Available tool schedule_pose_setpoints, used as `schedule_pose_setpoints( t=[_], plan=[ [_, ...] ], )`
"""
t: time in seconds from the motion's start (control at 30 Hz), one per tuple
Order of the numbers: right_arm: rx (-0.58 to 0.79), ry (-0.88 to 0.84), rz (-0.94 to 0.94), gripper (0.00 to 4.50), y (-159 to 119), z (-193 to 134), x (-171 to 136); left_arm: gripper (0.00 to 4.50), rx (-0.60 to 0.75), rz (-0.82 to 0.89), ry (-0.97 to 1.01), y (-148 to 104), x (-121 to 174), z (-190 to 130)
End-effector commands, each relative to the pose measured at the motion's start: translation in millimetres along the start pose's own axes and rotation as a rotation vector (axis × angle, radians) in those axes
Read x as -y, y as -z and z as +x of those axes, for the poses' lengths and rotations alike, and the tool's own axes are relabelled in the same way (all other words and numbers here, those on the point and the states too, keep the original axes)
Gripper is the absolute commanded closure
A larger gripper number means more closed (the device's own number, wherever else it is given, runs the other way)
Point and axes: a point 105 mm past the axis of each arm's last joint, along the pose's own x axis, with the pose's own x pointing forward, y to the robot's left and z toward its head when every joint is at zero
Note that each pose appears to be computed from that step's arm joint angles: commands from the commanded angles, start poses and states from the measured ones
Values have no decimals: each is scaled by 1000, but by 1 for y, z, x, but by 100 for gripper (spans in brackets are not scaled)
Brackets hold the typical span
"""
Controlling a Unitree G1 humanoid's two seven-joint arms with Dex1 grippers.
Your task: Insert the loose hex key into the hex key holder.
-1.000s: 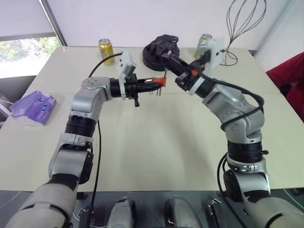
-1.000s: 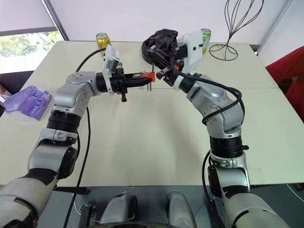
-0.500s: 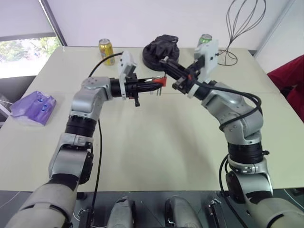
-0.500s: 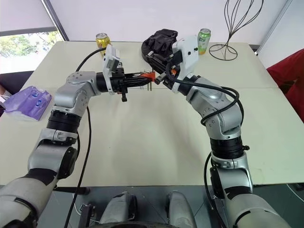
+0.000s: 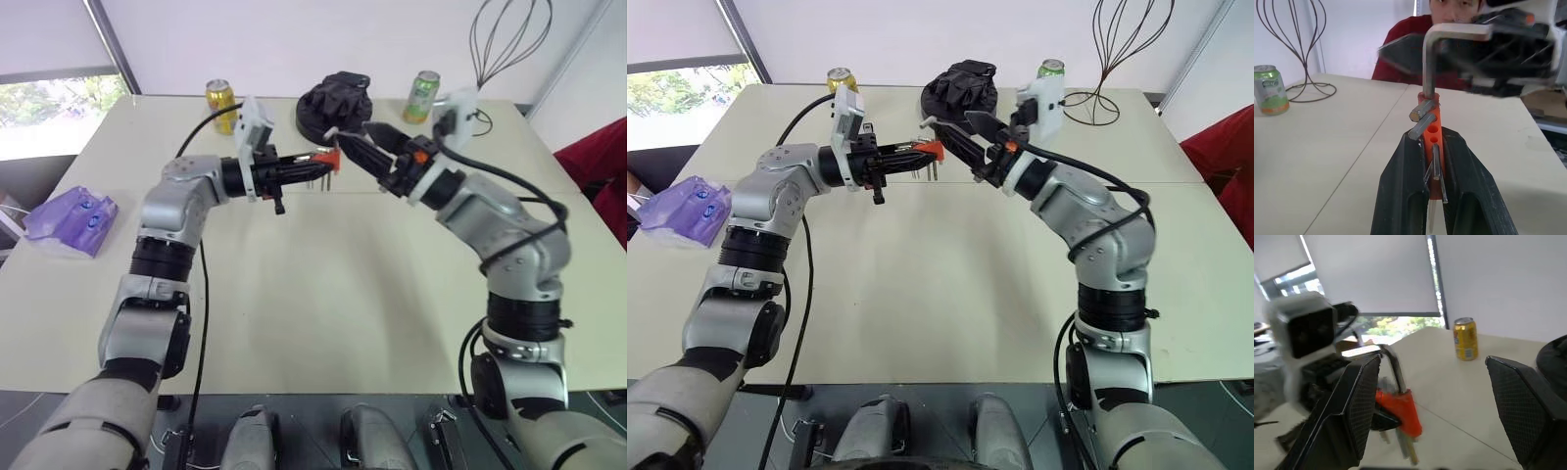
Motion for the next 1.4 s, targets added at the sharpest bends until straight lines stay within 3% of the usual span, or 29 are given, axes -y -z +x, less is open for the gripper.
schedule_pose_setpoints(
  t=[0.03,0.3,0.43,0.57,0.67,0.8,0.97,1.13,1.27,1.4],
  plan=[
    [48,72,6,96,-17,-18,11,450,5,44,-9,-11,-3,-2],
    [54,140,5,96,-16,-30,16,450,8,-5,-1,-8,1,-5],
    [6,159,-33,96,-5,-37,14,450,12,-189,-57,5,0,-15],
    [-26,165,-46,96,10,-38,12,450,-2,-578,-172,37,-4,-30],
    [-26,175,-36,96,19,-37,12,450,-62,-757,-219,64,2,-43],
    [-18,180,-26,96,26,-33,10,450,-114,-846,-351,94,-9,-65],
    [-6,189,-19,96,30,-30,10,450,-219,-829,-468,132,-17,-95],
    [-4,189,-20,91,31,-28,11,231,-269,-801,-484,146,-19,-104],
    [-5,188,-24,91,32,-29,12,24,-351,-683,-580,153,-30,-119],
    [-16,196,-29,91,34,-32,12,11,-473,-444,-660,147,-39,-148]
  ],
)
